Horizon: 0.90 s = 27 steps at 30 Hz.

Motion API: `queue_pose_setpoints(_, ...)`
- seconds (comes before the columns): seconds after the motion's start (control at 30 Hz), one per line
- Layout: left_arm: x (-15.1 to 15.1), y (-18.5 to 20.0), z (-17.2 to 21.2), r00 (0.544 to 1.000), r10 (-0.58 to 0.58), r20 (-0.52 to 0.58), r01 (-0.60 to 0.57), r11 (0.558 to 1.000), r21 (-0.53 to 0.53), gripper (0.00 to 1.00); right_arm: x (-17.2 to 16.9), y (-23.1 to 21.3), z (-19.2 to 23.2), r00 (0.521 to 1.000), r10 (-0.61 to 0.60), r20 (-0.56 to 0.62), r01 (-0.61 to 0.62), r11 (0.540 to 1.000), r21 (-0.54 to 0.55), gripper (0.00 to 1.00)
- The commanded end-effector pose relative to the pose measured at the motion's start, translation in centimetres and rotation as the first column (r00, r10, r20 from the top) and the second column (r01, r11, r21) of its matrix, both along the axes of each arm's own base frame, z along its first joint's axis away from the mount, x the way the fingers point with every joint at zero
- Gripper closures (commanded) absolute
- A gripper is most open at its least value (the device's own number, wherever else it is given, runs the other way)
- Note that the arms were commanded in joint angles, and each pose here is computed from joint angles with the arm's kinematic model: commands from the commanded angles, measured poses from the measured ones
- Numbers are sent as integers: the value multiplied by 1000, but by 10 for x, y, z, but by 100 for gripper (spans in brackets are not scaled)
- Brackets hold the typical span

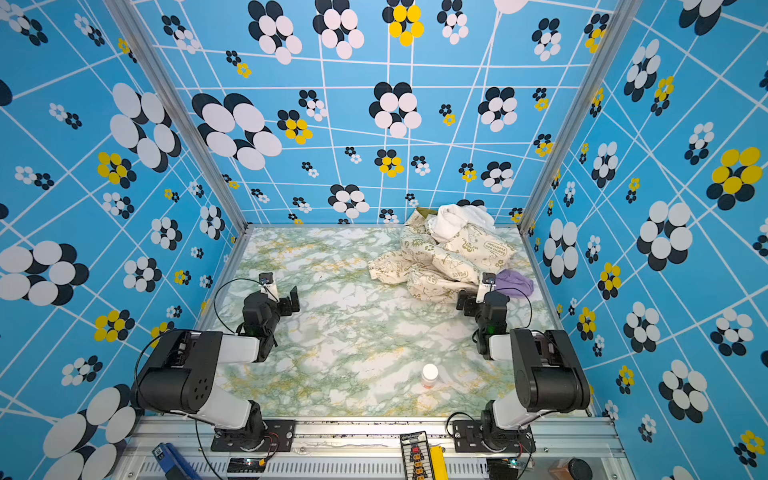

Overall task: Pick out a specific cloth from the pile
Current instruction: 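Move the right gripper toward the purple cloth beside the cream pile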

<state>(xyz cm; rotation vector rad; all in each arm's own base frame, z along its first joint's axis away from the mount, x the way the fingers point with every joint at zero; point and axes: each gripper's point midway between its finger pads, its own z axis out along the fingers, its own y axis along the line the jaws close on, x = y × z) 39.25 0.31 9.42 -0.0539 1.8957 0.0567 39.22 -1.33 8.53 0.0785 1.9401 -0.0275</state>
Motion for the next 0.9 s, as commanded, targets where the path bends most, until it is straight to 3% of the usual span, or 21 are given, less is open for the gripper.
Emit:
queue_pose_setpoints(0.0,5,-5,2,1000,-26,-1,26,1000,8,1,5,0,8,1000,-3,17,3,1000,-13,1)
queue_pose_setpoints(0.87,5,-3,2,1000,-23,0,23,1000,3,1,5,0,7,1000,-6,17,6,1000,-9,1)
